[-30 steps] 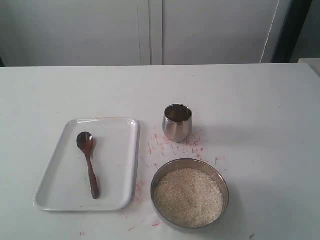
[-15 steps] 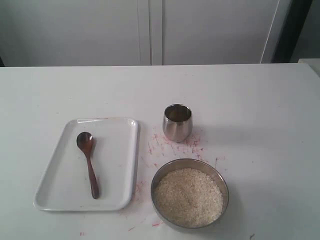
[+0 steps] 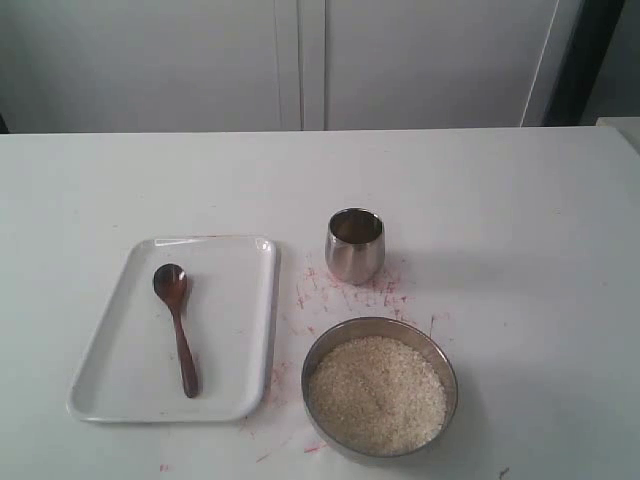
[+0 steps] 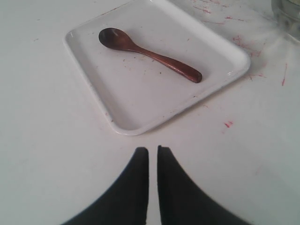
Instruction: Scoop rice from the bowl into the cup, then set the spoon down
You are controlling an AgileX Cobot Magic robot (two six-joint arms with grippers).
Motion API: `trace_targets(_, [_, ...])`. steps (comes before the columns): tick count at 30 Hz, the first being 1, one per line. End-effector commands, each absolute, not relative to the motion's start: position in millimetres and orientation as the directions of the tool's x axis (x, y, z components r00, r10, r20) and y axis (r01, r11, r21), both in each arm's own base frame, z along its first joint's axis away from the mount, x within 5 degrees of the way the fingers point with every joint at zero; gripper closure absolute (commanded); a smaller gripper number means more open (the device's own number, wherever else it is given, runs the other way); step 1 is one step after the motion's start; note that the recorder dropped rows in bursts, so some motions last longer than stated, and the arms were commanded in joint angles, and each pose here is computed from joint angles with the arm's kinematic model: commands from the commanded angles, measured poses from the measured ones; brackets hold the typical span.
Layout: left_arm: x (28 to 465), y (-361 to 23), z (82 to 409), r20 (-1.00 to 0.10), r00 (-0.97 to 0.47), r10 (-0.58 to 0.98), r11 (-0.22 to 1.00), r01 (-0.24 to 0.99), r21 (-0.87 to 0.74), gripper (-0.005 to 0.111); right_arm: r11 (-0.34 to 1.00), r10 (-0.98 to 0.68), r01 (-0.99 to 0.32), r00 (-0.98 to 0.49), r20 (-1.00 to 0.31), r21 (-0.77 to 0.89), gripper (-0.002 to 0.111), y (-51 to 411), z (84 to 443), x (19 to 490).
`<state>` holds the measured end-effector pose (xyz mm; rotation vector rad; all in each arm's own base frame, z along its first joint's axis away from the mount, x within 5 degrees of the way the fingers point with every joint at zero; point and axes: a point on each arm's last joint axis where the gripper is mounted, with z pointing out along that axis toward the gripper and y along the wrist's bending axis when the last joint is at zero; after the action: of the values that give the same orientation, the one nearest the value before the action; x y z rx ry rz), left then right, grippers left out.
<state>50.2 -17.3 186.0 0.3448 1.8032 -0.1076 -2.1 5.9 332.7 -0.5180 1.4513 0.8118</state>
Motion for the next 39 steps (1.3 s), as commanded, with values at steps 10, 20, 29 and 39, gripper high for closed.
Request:
trace_targets(10, [50,-18,184,-0.958,-0.224,0.177,0.949,0.298,0.105,0.092,0.621,0.248,-0.740,-0.127,-0.960,0.258,0.108,29,281,21])
trace_targets(20, [50,-18,184,-0.958,-0.224,0.177,0.949,0.298,0.105,0.092,0.642,0.203,-0.725,-0.151,-0.967,0.248,0.108,36,251,30])
trace_targets(29, [50,-18,184,-0.958,-0.224,0.177,0.949,0.298,0.105,0.092,0.661,0.182,-0.709,-0.165,-0.969,0.245,0.108,40,223,36])
trace_targets(39, [50,-18,184,-0.958,-0.224,0.177,0.949,0.298,0.105,0.092,0.688,-0.007,-0.726,-0.042,-0.999,0.025,0.108,42,202,38])
